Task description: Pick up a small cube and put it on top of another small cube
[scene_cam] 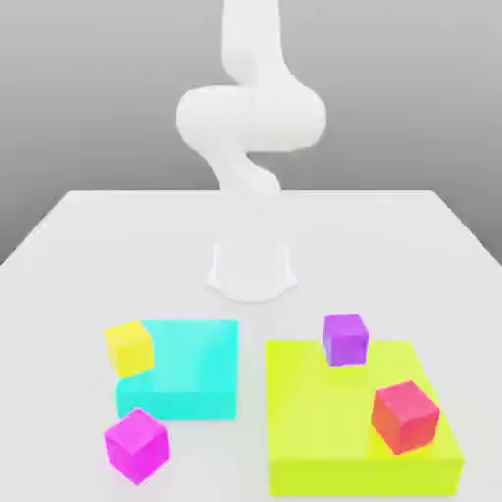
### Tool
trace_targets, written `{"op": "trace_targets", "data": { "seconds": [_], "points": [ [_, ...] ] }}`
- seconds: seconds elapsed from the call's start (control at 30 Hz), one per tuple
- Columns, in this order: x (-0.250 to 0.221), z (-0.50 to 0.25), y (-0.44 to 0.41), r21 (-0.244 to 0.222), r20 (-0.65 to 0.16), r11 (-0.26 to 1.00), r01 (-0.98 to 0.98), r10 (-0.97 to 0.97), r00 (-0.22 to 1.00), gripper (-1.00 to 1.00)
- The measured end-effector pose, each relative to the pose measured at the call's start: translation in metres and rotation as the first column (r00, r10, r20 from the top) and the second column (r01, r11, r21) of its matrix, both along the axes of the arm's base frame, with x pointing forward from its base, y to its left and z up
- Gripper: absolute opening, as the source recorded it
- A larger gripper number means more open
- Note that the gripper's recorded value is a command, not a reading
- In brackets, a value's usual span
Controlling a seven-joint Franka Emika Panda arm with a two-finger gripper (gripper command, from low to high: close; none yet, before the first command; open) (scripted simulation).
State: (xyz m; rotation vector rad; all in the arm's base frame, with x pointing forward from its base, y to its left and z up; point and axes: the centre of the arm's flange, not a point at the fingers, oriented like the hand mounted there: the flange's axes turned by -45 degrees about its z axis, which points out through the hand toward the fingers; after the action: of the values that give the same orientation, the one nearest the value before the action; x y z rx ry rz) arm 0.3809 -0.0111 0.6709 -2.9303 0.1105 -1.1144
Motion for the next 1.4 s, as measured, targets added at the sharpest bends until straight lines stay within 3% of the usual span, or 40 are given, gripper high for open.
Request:
{"op": "trace_targets", "data": {
  "seconds": [0.2, 0.4, 0.8, 0.97, 1.0, 1.23, 1.4],
  "points": [
    [0.064, -0.109, -0.034, 0.043, -0.179, 0.99, 0.138, -0.128, 0.975, 0.0],
    [0.093, -0.226, -0.071, 0.062, -0.349, 0.958, 0.28, -0.242, 0.905, 0.0],
    [0.059, -0.458, -0.13, 0.028, -0.646, 0.834, 0.551, -0.406, 0.646, 0.0],
    [0.054, -0.523, -0.132, 0.021, -0.663, 0.823, 0.567, -0.413, 0.624, 0.0],
    [0.053, -0.532, -0.132, 0.021, -0.664, 0.823, 0.567, -0.413, 0.624, -1.0],
    [0.053, -0.533, -0.132, 0.021, -0.663, 0.823, 0.568, -0.413, 0.624, -1.0],
    [0.053, -0.481, -0.132, 0.021, -0.663, 0.824, 0.566, -0.412, 0.625, -1.0]
  ]
}}
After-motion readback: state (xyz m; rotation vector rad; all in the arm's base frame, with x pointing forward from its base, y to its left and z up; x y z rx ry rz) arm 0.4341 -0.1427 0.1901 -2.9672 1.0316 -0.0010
